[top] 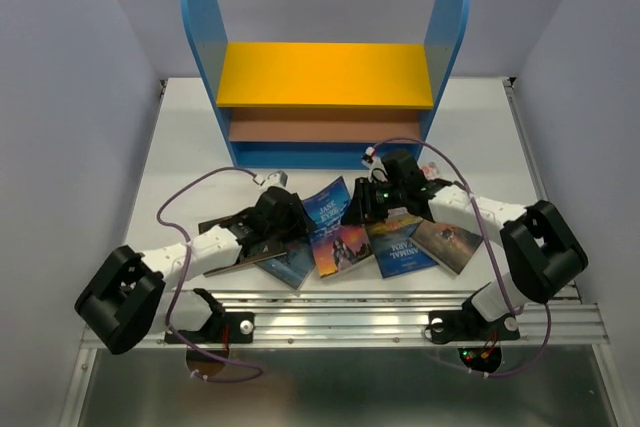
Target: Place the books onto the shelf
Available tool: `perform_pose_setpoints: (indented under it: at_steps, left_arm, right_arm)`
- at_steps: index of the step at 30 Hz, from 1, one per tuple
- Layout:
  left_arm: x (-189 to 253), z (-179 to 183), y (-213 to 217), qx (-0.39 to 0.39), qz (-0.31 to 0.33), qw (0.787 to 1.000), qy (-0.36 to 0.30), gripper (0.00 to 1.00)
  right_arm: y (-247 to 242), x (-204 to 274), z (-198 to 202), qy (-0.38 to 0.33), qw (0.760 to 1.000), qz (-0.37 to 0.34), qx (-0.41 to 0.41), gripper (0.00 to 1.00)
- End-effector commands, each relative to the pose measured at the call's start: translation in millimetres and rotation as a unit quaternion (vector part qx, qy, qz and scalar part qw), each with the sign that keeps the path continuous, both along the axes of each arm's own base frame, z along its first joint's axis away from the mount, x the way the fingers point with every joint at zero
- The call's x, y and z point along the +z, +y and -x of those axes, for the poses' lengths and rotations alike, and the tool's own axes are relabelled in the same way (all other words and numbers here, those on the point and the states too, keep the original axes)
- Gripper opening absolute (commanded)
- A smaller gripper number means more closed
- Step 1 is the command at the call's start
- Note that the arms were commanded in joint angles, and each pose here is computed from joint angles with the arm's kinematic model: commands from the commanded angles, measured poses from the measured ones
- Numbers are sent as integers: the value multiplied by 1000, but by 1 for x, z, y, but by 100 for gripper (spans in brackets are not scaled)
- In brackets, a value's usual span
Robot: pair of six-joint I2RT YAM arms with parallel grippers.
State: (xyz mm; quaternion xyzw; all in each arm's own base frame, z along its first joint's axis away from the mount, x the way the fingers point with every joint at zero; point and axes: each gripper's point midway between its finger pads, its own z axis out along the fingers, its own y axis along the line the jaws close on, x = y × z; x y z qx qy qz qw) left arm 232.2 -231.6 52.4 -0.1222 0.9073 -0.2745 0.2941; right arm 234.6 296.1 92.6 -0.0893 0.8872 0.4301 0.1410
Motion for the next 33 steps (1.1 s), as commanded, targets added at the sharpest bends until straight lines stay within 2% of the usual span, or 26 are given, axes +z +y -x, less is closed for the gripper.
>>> perform_pose_setpoints:
  at_steps: [1,2,3,6,9,13,17,20,24,31,33]
  left_arm:
    - [76,1,-28,-59,56,994,-74,53]
    - [87,0,-28,-62,57,993,-87,59]
    - [110,-8,-19,-45,48,990,-125,71]
    - [153,-15,-8,-32,50,980,-189,85]
    - [182,-20,10,-4,34,974,-224,99]
    - [216,-23,24,3,17,965,-262,99]
    - [240,-22,21,-42,24,951,-305,99]
    - [257,-10,4,-117,74,929,-343,99]
    - [277,13,-2,-218,169,883,-381,99]
    - [266,25,-14,-294,204,857,-371,99]
    - [269,29,-18,-310,215,844,-382,99]
  right_arm:
    - [18,85,-29,-180,982,-61,9,1]
    - [16,101,-29,-203,977,-70,5,1]
    - [15,114,-32,-226,971,-73,3,1]
    - [7,145,-35,-271,959,-78,-18,1]
    - [-3,179,-39,-314,944,-85,-49,1]
    - [-10,219,-33,-369,922,-105,-48,1]
    - [-14,248,-14,-408,903,-131,-19,1]
    - [-16,272,6,-430,888,-161,8,1]
    - [-21,297,24,-460,868,-183,28,1]
    - [-21,317,47,-457,860,-220,62,1]
    - [-19,319,50,-452,860,-226,70,1]
